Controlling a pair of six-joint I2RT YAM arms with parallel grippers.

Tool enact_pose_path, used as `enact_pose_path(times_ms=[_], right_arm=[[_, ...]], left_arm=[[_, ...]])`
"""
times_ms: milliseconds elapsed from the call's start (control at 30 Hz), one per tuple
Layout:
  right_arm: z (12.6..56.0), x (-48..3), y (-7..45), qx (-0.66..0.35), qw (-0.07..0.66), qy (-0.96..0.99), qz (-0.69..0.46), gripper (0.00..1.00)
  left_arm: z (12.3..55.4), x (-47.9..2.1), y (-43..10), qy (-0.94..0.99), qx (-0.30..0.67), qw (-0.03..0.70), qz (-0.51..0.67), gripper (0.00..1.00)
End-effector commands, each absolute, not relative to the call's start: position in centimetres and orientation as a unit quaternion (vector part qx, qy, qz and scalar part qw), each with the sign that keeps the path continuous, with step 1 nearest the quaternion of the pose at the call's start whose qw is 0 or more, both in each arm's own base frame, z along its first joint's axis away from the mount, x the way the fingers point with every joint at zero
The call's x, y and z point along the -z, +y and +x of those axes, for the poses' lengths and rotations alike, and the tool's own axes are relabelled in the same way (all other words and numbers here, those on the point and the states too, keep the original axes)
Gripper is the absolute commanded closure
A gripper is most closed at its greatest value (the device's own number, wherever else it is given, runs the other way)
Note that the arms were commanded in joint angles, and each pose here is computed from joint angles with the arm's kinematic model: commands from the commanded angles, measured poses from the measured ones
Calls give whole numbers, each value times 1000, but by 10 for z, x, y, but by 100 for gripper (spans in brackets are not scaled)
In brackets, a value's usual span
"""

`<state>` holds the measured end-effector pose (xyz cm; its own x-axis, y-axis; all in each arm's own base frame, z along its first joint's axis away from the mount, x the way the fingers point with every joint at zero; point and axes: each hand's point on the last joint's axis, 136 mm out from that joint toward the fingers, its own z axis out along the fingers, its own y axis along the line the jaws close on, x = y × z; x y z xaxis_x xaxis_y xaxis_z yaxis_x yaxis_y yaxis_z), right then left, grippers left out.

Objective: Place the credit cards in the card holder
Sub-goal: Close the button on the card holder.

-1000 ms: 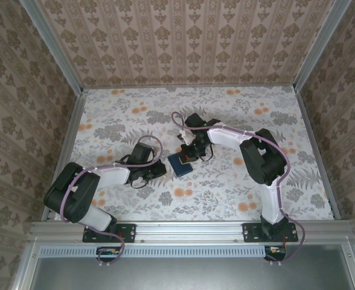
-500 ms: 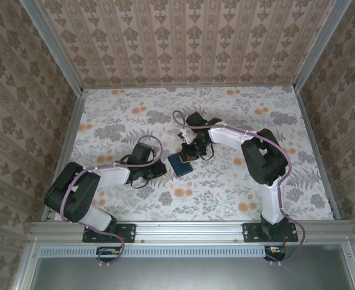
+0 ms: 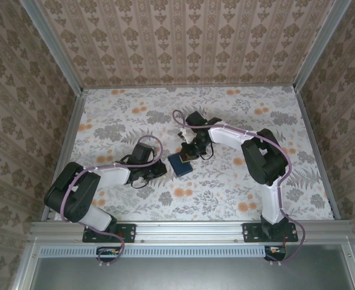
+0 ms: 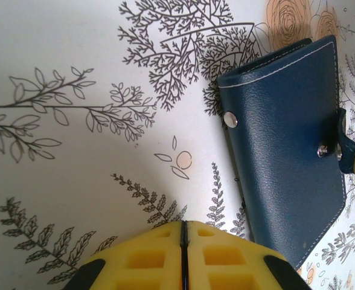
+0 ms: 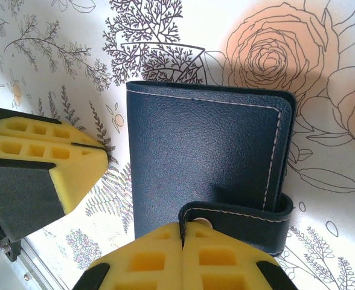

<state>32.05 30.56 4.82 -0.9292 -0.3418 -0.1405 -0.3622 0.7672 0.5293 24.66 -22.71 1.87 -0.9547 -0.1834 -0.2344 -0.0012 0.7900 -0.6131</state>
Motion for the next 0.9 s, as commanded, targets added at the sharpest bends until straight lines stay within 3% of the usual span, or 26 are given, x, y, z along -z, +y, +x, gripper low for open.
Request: enact_pose_path(times_ms=[0, 867], right_arm=[[319, -45, 300, -272, 7, 945, -182, 100], [316, -19, 298, -256, -31, 951, -174, 100]], left_arm=[[239, -8, -225, 941, 309, 124, -52, 91], [240, -8, -229, 942, 309, 121, -47, 91]])
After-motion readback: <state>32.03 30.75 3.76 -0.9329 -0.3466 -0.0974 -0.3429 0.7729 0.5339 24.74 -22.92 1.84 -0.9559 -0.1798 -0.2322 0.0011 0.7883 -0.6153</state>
